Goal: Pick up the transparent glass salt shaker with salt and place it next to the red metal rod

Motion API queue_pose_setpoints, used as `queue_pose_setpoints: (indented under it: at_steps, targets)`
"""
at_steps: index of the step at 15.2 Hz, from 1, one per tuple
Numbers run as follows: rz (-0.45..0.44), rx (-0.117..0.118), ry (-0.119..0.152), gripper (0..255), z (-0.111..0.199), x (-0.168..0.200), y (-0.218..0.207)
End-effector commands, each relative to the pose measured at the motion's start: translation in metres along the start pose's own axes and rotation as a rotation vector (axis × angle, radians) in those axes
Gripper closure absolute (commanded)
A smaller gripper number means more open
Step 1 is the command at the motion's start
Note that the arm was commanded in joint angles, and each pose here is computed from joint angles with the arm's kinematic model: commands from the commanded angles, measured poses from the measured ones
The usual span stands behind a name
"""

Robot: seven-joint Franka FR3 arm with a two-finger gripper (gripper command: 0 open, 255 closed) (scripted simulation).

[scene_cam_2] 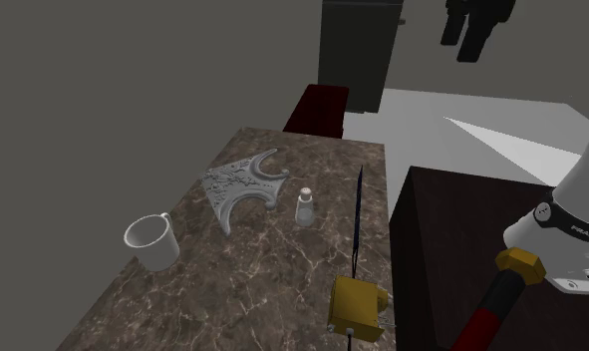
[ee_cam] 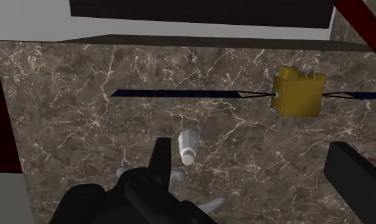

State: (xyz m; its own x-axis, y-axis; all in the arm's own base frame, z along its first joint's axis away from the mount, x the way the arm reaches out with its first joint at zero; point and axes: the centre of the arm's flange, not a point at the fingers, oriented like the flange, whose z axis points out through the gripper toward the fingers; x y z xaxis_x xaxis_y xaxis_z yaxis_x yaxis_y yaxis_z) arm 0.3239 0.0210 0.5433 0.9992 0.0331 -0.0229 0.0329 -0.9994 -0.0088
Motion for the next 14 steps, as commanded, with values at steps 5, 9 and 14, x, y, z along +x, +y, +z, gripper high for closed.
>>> queue_pose_setpoints:
  at_steps: [5, 9, 14]
  targets:
    - [-0.005, 0.016, 0.035, 0, 0.048, 0.015, 0.012]
    - [-0.010, 0.032, 0.071, 0, 0.095, 0.032, 0.022]
    - [-0.016, 0.051, 0.115, 0, 0.154, 0.056, 0.035]
